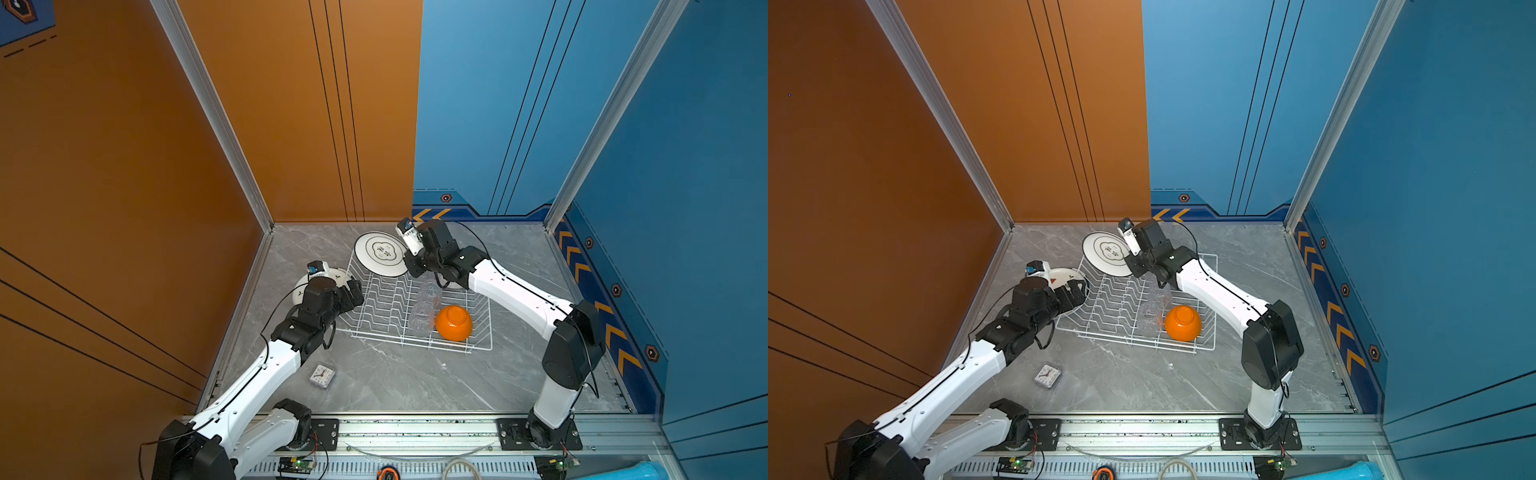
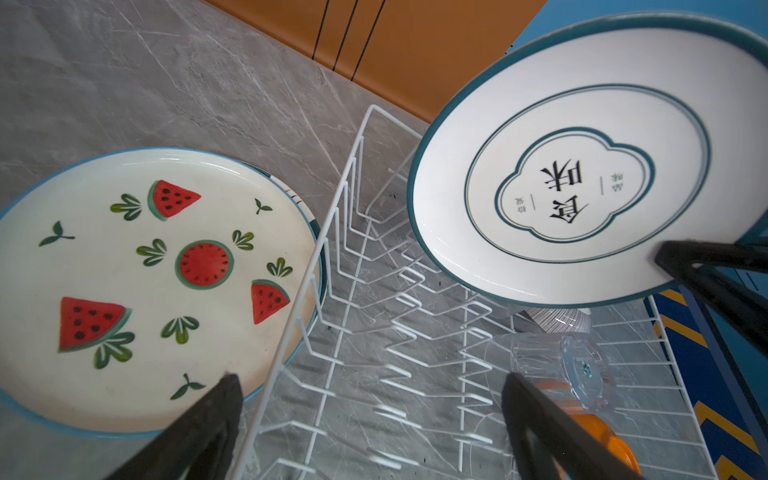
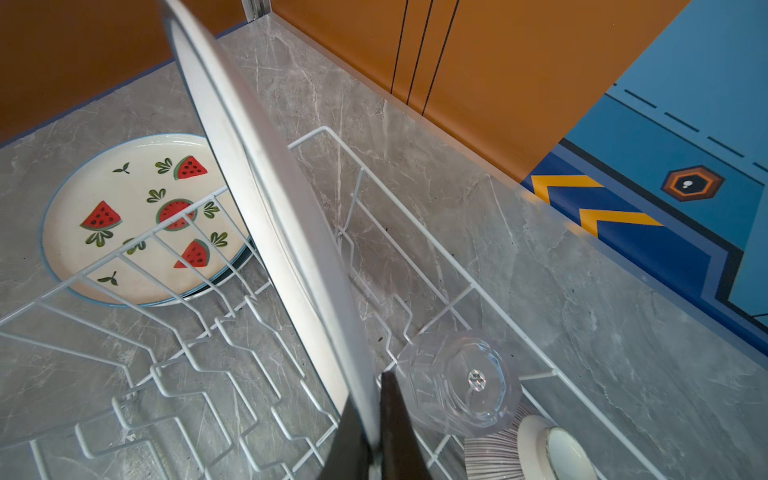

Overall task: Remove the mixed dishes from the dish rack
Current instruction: 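Close the right gripper on the white plate and lift it from the rack, then raise the white plate toward the left gripper and grasp its rim with left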

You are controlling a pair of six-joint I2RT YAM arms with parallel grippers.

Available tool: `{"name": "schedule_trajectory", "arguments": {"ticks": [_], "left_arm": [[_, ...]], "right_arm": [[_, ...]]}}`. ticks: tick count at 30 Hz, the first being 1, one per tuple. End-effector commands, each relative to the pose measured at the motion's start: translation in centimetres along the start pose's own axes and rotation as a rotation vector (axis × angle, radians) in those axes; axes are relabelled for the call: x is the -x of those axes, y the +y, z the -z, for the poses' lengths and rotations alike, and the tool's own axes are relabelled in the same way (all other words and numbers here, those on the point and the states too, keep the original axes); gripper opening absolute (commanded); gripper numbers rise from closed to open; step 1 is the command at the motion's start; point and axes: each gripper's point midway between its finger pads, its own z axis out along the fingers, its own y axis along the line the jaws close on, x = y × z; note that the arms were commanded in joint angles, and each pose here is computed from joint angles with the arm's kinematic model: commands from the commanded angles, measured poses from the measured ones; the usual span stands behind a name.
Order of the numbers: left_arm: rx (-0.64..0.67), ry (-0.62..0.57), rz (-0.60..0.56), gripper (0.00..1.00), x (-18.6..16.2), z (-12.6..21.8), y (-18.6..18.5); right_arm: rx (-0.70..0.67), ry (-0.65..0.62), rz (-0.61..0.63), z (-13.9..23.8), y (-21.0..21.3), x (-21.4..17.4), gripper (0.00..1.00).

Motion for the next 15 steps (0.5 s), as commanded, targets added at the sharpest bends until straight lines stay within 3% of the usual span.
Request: {"name": "schedule_trajectory", "arguments": {"ticks": [1,9,15], "left_arm": [[-0.016,-0.011,-0.001,0.98,0.5,-0.4,-0.6],[-0.037,-0.012,0.013,0.98,1.4,-1.2,-0.7],[-0.129,-0.025,0.045,0.98,2.4,-1.6,-1.9]], "right_arm": [[0.024,-0.07,-0.076,2.4,-0.1,1.8,0.0],[0.095,-0.088,-0.186,4.5,-0.3,1.3,0.0],[0.19,-0.103,-0.272,6.0,0.0,0.7,0.0]]}}
